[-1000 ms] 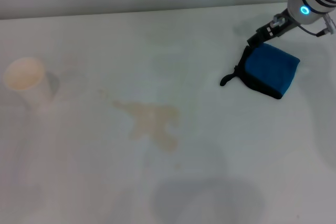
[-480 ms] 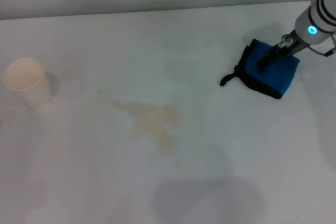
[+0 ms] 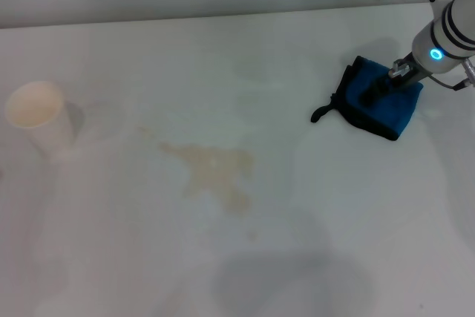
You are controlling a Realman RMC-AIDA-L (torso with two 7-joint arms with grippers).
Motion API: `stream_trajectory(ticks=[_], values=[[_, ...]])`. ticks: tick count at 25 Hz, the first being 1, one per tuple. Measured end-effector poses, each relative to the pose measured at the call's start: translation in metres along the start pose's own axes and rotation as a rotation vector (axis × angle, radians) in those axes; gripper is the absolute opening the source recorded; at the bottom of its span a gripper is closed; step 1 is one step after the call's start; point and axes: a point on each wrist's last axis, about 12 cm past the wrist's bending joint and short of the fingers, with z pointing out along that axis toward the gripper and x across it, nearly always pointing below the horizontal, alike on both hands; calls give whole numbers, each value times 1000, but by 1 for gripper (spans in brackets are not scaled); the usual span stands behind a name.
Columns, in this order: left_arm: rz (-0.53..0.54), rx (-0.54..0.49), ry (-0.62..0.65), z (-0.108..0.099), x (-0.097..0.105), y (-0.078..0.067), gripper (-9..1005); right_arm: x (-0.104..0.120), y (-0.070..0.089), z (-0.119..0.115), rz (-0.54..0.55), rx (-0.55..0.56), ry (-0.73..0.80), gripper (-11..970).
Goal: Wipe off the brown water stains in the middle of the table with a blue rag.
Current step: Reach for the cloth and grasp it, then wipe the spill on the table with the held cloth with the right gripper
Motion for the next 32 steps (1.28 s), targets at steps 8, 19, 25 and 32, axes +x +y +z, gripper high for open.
stream_trajectory(ticks=[8, 19, 25, 32], values=[[-1, -5, 2, -2, 1, 1, 875, 2, 1, 1, -5, -1, 15, 706], [0, -6, 1, -3, 1, 2, 875, 5, 4, 0, -13, -8, 43, 398], [1, -7, 0, -3, 0, 2, 875, 4, 5, -1, -23, -11, 48, 175], [3, -8, -1, -4, 0, 2, 876, 3, 13, -3, -63, -36, 48, 104]])
